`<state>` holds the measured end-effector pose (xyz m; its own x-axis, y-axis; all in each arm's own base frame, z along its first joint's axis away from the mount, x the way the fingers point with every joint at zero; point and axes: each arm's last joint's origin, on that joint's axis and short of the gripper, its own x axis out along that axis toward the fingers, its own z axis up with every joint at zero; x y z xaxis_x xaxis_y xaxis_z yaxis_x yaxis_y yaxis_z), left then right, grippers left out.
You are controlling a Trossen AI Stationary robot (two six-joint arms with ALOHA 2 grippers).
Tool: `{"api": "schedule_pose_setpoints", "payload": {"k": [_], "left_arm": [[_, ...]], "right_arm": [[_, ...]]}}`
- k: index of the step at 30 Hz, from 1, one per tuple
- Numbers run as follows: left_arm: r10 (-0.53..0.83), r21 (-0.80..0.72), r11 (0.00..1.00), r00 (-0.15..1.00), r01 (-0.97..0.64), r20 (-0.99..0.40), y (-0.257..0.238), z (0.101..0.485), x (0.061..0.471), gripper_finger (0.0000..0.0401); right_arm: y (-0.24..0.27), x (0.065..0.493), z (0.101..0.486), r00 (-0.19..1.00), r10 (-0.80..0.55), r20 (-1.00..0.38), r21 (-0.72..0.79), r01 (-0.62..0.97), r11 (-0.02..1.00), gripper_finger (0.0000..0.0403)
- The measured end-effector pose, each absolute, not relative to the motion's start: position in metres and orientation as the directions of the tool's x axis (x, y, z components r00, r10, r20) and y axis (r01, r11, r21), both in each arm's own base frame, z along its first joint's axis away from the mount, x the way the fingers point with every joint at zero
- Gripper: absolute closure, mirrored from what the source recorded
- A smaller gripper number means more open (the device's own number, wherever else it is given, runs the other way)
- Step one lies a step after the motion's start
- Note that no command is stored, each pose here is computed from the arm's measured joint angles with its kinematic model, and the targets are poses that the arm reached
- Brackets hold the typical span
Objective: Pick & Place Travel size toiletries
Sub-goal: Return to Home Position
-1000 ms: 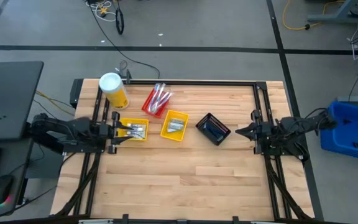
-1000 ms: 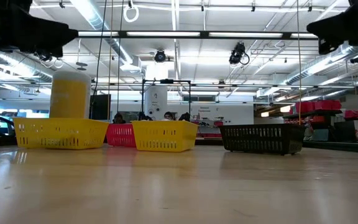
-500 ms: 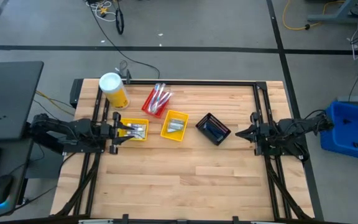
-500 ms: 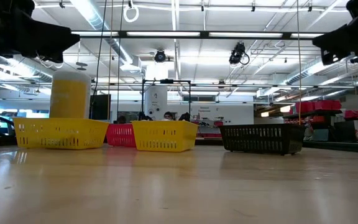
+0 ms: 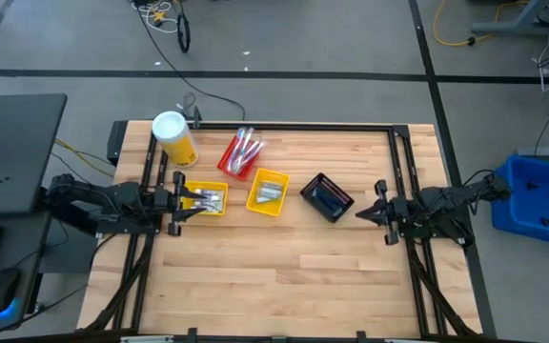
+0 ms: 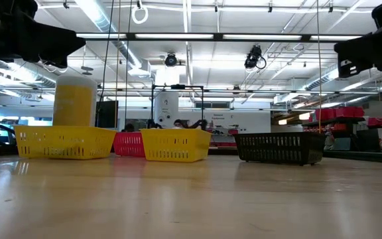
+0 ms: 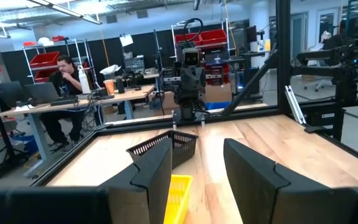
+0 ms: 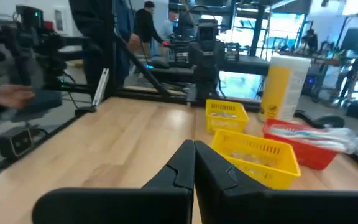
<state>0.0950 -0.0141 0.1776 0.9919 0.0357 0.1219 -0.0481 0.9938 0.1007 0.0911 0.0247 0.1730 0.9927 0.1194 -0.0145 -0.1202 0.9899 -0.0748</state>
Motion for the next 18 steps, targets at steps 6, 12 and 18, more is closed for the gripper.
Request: {"api": "schedule_pose_setpoints", "payload": {"k": [6, 12, 18], "left_arm": [[0.036, 0.105, 0.993, 0.992, -0.049, 0.121, -0.0141, 0.1774, 0.095, 0.0248], [0.036, 0.106, 0.993, 0.992, -0.049, 0.122, -0.0141, 0.1774, 0.095, 0.0248], [0.035, 0.098, 0.994, 0.992, -0.047, 0.121, -0.0141, 0.1773, 0.095, 0.0248]], "right_arm": [[0.027, 0.0907, 0.1725, 0.98, 0.199, -0.019, -0.126, -0.2, 0.972, 0.0396], [0.0312, 0.0911, 0.169, 0.946, 0.325, -0.01, -0.166, -0.322, 0.932, 0.0396], [0.0309, 0.0914, 0.1689, 0.949, 0.316, -0.013, -0.174, -0.314, 0.934, 0.0396]]}}
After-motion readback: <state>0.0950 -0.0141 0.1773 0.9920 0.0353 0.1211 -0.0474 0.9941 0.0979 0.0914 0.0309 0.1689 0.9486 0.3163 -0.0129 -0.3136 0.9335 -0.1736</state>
